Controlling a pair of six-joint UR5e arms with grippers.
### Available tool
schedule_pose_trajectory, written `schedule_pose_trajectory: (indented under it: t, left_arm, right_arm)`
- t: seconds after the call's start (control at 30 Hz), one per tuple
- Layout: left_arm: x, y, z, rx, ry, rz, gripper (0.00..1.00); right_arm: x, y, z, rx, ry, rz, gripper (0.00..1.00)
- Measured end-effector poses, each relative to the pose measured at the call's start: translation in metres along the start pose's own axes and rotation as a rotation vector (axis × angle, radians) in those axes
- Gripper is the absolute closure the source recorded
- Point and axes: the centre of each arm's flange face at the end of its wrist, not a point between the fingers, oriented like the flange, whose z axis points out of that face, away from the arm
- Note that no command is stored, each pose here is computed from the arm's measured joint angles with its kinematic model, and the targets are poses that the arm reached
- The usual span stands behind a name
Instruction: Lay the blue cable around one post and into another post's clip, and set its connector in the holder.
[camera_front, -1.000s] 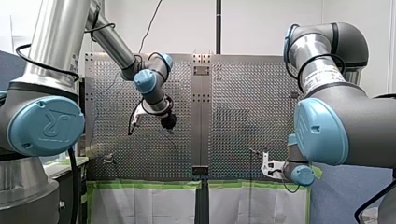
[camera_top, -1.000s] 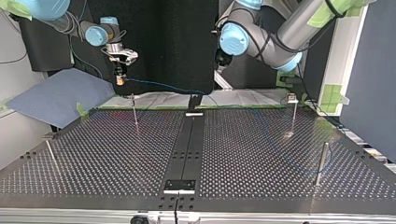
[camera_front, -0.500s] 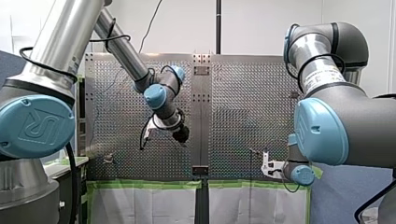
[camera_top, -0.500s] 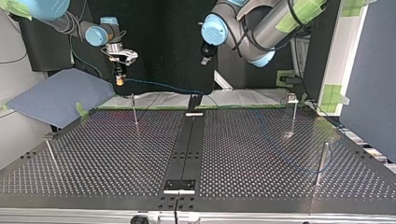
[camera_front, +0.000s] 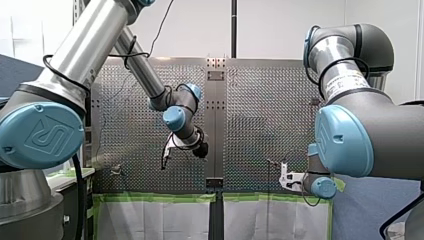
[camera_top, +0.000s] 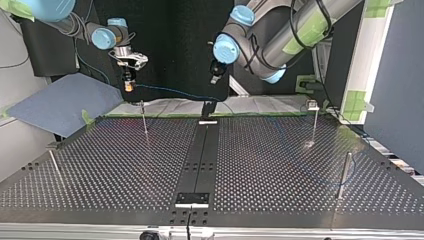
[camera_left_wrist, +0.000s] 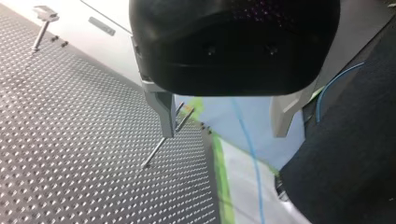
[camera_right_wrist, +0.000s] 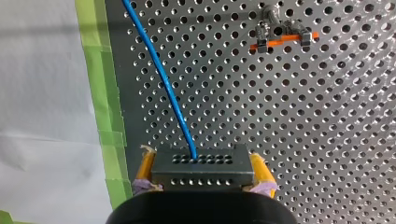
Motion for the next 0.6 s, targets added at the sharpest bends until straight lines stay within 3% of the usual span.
schedule_pose_trajectory:
  t: [0.23,0.6]
  left_arm:
    - [0.004,0.007,0.032,0.009,-0.033,-0.013,0.01]
    - [-0.003,0.001,0.079,0.050,-0.113,-0.019,0.01]
  right_arm:
    - [0.000,0.000,0.000,-0.001,0.004,0.001,1.00]
    - [0.001,0.000,0.000,-0.001,0.004,0.002,1.00]
